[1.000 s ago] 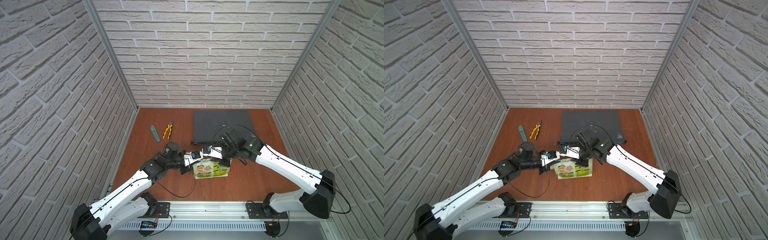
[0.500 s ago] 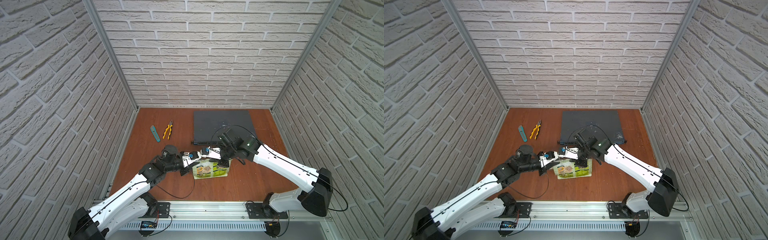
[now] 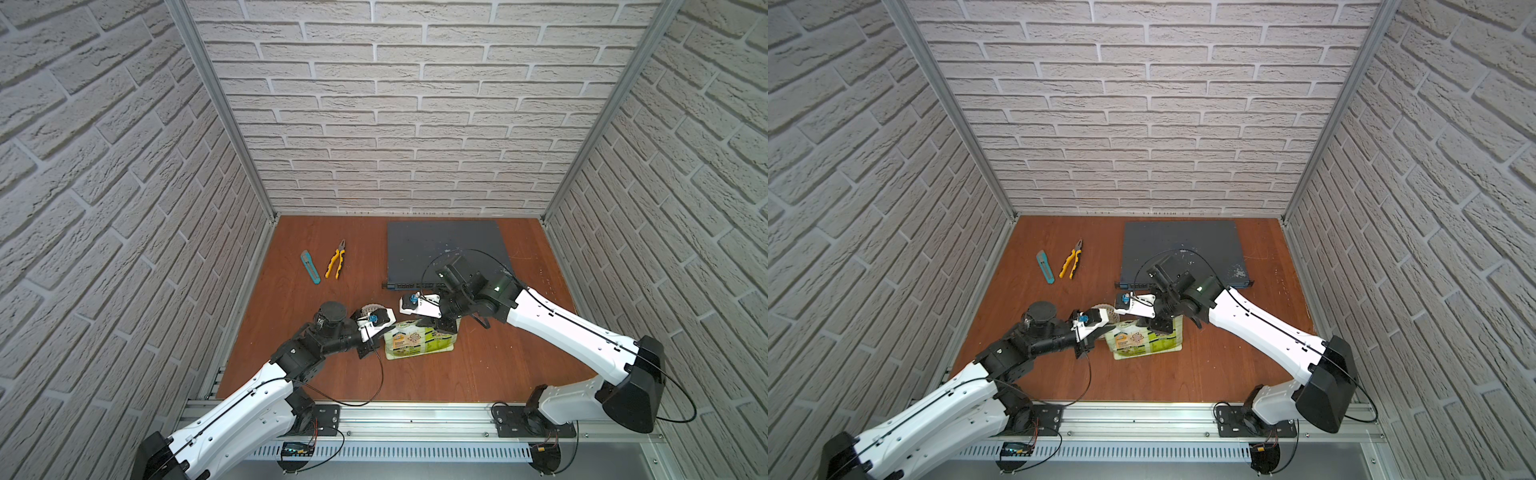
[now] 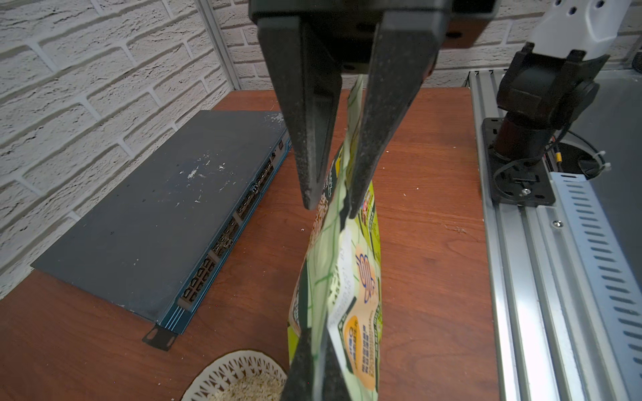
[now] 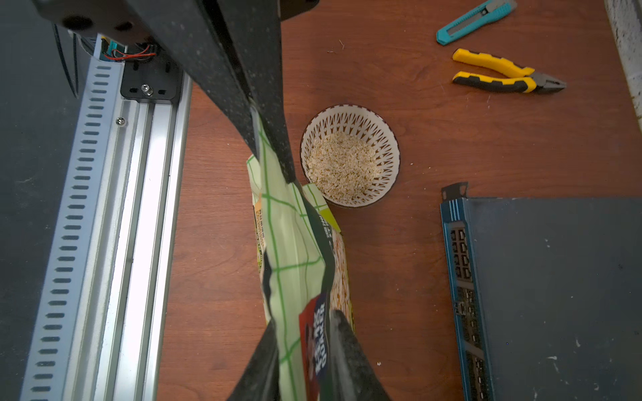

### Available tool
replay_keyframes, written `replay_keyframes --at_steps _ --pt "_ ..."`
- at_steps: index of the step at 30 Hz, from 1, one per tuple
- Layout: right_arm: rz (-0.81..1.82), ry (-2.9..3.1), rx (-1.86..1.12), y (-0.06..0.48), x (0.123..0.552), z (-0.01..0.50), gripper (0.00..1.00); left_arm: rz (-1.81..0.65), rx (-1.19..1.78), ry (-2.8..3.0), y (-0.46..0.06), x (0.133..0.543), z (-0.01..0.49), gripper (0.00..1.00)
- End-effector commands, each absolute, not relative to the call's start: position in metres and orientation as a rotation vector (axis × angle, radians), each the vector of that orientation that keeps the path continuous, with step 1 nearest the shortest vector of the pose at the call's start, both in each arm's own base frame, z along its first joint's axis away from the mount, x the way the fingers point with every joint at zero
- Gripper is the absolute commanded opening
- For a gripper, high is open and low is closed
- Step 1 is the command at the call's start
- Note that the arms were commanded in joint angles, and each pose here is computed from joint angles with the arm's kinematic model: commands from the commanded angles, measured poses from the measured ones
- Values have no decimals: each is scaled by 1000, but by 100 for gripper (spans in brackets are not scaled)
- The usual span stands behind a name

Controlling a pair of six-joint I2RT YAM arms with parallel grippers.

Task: Pour the oats into the breakfast bowl
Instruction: Close the oats bag at the center of the board.

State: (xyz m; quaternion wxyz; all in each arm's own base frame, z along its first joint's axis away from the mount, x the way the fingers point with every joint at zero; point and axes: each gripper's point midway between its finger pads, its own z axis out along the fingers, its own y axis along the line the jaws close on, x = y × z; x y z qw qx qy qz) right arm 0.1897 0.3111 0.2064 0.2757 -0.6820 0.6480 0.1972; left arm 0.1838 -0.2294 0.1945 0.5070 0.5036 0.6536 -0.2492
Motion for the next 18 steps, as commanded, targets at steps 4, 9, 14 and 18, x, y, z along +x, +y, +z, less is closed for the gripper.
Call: replay_keyframes --at_steps 4,9,14,18 --pt "628 1617 -1835 335 180 221 33 -624 1153 1464 -234 186 218 0" --pt "634 1584 -1862 340 176 212 33 -642 1145 1446 -235 186 222 0" --pt "601 1602 -1885 337 177 203 23 -656 1132 1446 -235 187 223 0" --pt "521 1636 -1908 328 182 194 14 -661 1113 1446 -233 189 223 0"
